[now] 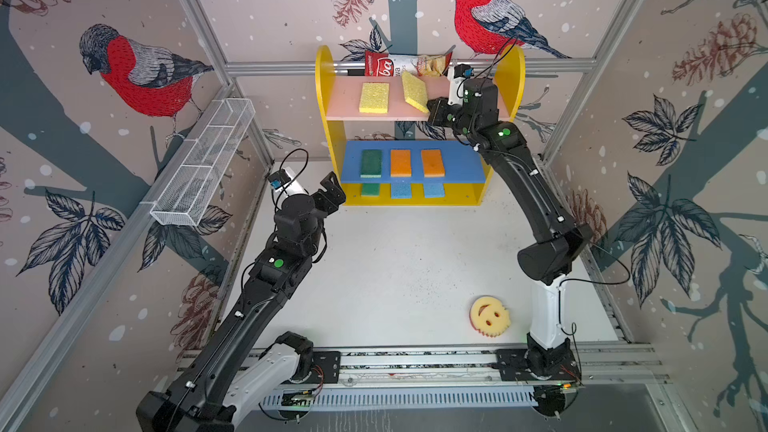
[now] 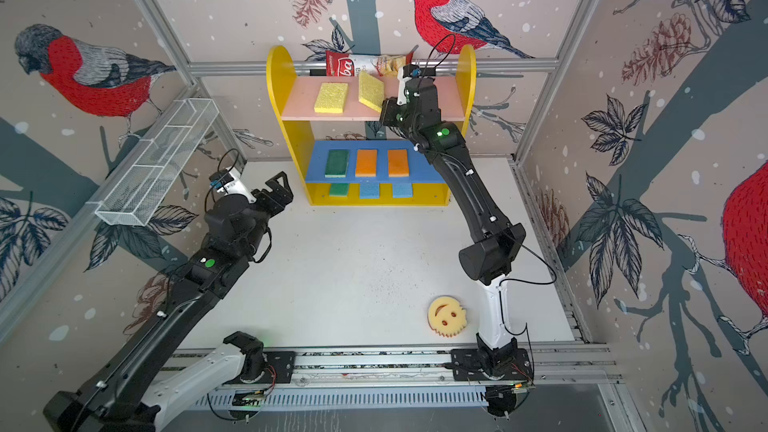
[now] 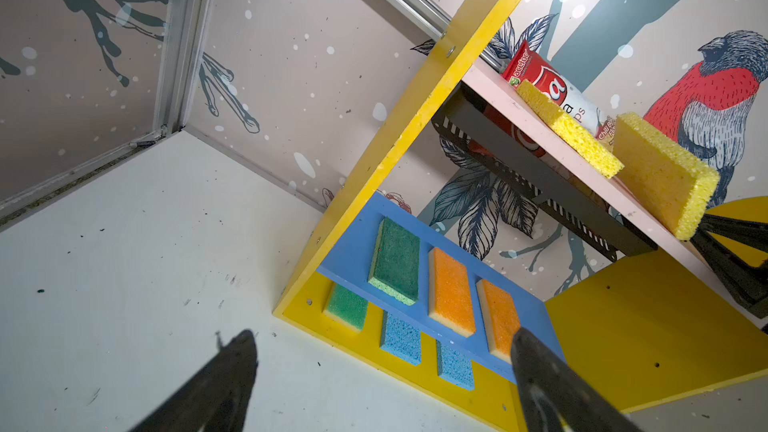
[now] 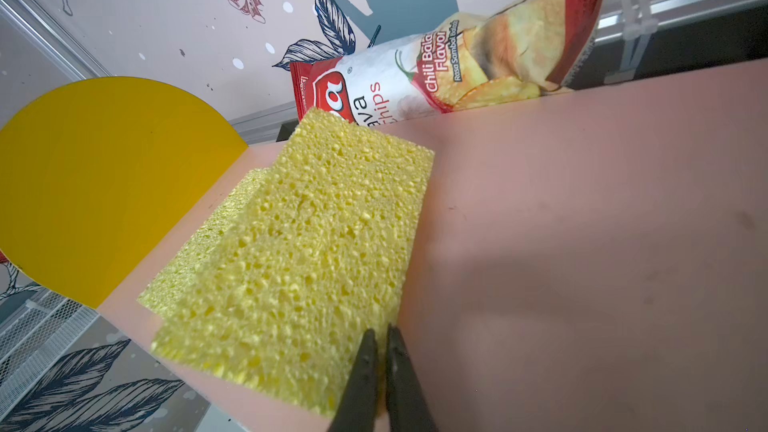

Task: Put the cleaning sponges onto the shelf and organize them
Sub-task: 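Nudge the sponge alongside the first sponge with the right gripper, then lower the left gripper onto the smiley-face sponge and grasp it while the right withdraws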

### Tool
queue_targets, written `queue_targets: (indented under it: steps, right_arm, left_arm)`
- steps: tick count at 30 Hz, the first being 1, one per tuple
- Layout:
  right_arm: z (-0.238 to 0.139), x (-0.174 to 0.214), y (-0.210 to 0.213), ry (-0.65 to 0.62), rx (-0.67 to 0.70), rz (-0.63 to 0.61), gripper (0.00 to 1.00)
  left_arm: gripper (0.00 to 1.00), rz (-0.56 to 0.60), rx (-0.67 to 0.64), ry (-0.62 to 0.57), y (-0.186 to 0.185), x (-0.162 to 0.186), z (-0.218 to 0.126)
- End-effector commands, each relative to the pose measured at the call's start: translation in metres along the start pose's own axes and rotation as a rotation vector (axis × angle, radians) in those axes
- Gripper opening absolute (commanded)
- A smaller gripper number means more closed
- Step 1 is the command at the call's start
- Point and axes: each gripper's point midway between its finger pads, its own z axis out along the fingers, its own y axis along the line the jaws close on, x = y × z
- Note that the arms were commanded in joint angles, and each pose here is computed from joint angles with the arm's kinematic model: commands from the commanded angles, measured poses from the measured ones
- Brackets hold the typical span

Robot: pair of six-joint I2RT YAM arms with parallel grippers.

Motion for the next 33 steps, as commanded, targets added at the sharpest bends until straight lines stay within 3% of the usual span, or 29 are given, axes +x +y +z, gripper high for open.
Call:
queue_targets:
  steps: [1,14,33]
  right_arm:
    - [0.0,0.012,0.0,0.044,0.004,0.001,0.14]
    - [-0.001,0.011,0.002,0.041,-0.005,0.014,0.28]
    - [-0.007,0.008,0.004,0.04,-0.012,0.026,0.34]
  left_arm:
    - [0.94,-0.01,0.007,-0.011,-0.002,-0.003,0.0]
    - [0.94,-0.01,0.006,-0.014,-0.001,-0.005,-0.002]
    - [0.94,-0.006,0.008,-0.018,-0.002,-0.007,-0.004]
